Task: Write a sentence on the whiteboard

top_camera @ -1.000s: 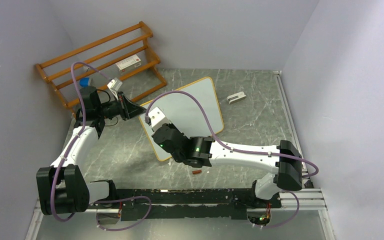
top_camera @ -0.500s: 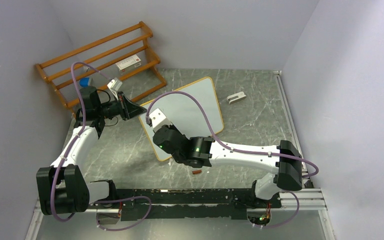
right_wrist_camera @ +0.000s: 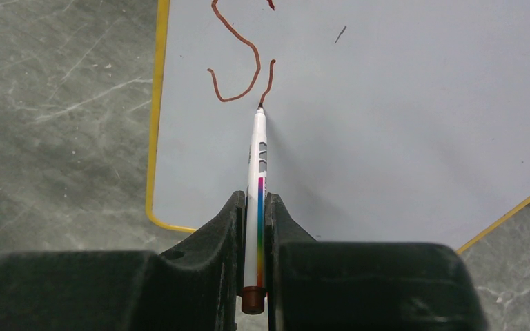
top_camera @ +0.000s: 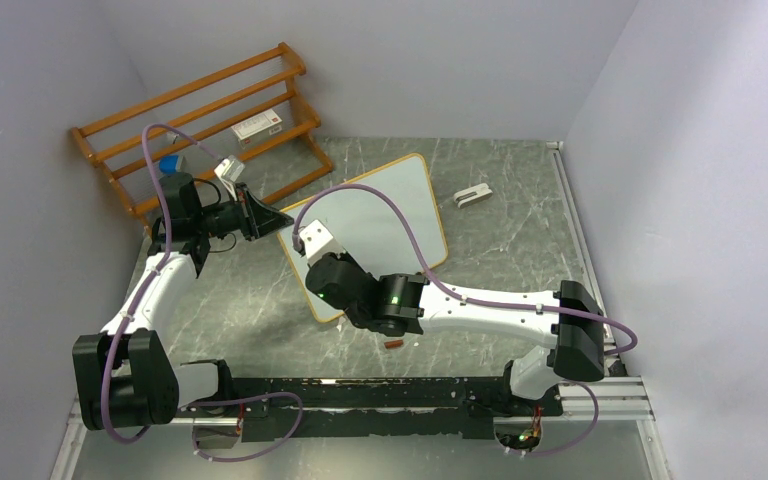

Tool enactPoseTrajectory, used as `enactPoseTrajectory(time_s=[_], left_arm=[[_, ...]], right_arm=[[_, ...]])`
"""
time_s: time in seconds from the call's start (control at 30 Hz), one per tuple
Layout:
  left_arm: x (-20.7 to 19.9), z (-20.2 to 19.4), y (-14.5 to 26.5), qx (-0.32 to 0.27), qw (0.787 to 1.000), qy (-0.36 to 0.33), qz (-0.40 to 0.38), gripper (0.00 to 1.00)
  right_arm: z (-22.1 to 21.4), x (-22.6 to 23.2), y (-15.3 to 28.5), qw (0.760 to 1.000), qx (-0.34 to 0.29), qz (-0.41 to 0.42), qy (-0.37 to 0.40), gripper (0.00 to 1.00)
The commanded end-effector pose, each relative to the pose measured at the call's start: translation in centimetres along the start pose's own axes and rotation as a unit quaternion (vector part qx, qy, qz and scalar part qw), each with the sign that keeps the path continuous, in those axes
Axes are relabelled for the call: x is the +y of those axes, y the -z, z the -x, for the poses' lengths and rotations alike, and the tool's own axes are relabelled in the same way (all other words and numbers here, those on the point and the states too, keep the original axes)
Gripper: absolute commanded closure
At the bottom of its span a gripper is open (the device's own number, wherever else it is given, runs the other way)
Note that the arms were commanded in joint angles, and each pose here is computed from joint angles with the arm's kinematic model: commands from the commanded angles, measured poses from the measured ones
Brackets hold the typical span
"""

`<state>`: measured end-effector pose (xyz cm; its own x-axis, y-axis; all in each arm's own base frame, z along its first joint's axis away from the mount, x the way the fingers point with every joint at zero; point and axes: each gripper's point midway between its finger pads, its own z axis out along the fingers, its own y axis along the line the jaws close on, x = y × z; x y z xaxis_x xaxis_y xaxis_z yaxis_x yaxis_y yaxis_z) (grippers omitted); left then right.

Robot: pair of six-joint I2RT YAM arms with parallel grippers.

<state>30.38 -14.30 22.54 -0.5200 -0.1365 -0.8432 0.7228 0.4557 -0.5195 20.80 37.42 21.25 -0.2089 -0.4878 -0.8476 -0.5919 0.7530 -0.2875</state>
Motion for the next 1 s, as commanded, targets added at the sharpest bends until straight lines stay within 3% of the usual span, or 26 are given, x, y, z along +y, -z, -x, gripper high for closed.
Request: enactPoseTrajectory(time_s=[0.0,0.6,0.97], left_arm=[[1.9,0.2,0.3,-0.007,0.999,-0.025,0.039,0.95],[2.0,0.1,0.3,-0.006,0.999,-0.024,0.040,0.95],[2.0,0.1,0.2,-0.006,0.999,-0.021,0.038,0.95]], right_arm=[[0.0,0.1,0.3,1.000,0.004,0.001,-0.006,1.00],[2.9,-0.6,1.7,0.998,-0.049,0.010,-0.041,1.00],[2.6,-0.7,0.6,0.998,-0.048,-0.014,-0.035,1.00]])
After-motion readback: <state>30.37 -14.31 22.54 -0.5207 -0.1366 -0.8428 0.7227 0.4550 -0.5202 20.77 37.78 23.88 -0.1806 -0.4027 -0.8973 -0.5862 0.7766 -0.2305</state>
